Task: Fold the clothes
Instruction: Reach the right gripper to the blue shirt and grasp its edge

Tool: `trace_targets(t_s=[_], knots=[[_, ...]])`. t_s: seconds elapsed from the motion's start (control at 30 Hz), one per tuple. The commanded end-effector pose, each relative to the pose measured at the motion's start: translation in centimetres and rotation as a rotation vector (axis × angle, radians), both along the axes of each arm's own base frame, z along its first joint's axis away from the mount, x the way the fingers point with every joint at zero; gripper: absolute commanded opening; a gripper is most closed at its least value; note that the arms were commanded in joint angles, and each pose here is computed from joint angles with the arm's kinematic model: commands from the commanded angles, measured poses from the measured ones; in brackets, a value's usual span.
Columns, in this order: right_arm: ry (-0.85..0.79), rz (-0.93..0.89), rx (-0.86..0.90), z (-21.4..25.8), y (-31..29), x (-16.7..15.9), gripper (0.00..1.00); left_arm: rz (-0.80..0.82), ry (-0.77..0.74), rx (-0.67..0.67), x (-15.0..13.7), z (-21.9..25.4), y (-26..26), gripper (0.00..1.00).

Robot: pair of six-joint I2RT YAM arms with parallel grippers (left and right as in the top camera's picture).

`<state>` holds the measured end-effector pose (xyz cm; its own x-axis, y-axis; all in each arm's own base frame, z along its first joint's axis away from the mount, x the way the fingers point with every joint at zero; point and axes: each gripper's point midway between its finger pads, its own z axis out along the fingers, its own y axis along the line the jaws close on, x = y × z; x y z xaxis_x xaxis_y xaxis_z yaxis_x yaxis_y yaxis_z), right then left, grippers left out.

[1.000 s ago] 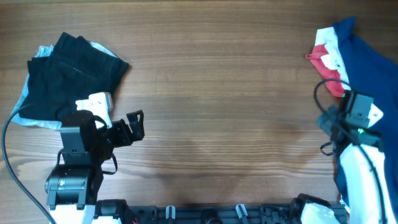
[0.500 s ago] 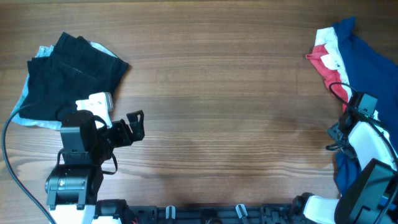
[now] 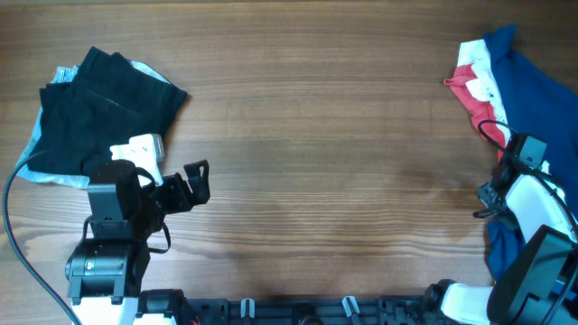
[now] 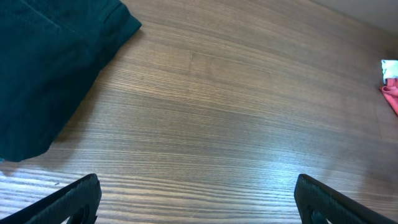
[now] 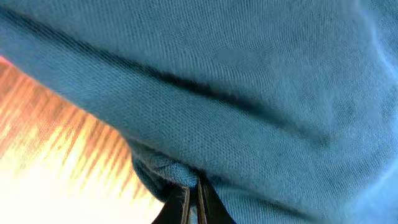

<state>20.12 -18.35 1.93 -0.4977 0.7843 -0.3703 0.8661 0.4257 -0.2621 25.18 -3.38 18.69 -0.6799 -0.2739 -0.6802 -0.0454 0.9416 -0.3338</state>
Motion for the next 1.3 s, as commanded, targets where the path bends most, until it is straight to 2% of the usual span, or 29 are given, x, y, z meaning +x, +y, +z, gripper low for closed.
trace_targets(t_s=[0.0, 0.07, 0.13, 0.2, 0.3, 0.5, 0.53, 0.63, 0.67, 0.73, 0.83, 1.0, 1.13, 1.27], knots=[[-0.105, 0.018, -0.028, 4.6, -0.7, 2.3, 0.04, -0.014, -0.022, -0.015, 0.2, 1.0, -0.4, 1.00], [-0.200, 0.134, -0.013, 8.4, -0.1, 4.7, 0.04, -0.014, -0.022, -0.015, 0.2, 1.0, -0.4, 1.00], [-0.383, 0.428, 0.043, 14.1, 3.4, 8.8, 0.04, -0.014, -0.022, -0.015, 0.2, 1.0, -0.4, 1.00], [-0.521, 0.663, 0.110, 18.0, 8.1, 10.6, 0.04, -0.014, -0.022, -0.015, 0.2, 1.0, -0.4, 1.00], [-0.603, 0.965, 0.186, 20.9, 15.7, 10.2, 0.04, -0.014, -0.022, -0.015, 0.2, 1.0, -0.4, 1.00], [-0.480, 1.347, 0.354, 19.0, 27.5, 6.7, 0.04, -0.014, -0.022, -0.015, 0.2, 1.0, -0.4, 1.00], [-0.435, 1.295, 0.310, 18.2, 27.2, 6.8, 0.04, -0.014, -0.022, -0.015, 0.2, 1.0, -0.4, 1.00], [-0.324, 0.936, 0.116, 16.4, 22.0, 7.0, 0.03, -0.014, -0.022, -0.015, 0.2, 1.0, -0.4, 1.00], [-0.289, 0.796, 0.050, 15.8, 19.8, 6.8, 0.13, -0.014, -0.022, -0.015, 0.2, 1.0, -0.4, 1.00], [-0.236, 0.633, -0.010, 14.6, 17.1, 6.6, 0.51, -0.014, -0.021, -0.015, 0.2, 0.9, -0.4, 1.00], [-0.155, 0.560, -0.011, 12.7, 15.3, 6.8, 0.64, -0.014, -0.021, -0.015, 0.2, 0.9, -0.4, 1.00], [0.059, 0.454, 0.009, 7.9, 11.7, 6.1, 0.72, -0.014, -0.021, -0.015, 0.2, 0.9, -0.4, 1.00], [0.211, 0.383, 0.047, 3.9, 9.9, 5.2, 0.73, -0.014, -0.021, -0.015, 0.2, 0.9, -0.4, 1.00], [0.272, 0.334, 0.073, 1.0, 8.6, 5.2, 0.73, -0.014, -0.019, -0.015, 0.1, 0.9, -0.4, 1.00]])
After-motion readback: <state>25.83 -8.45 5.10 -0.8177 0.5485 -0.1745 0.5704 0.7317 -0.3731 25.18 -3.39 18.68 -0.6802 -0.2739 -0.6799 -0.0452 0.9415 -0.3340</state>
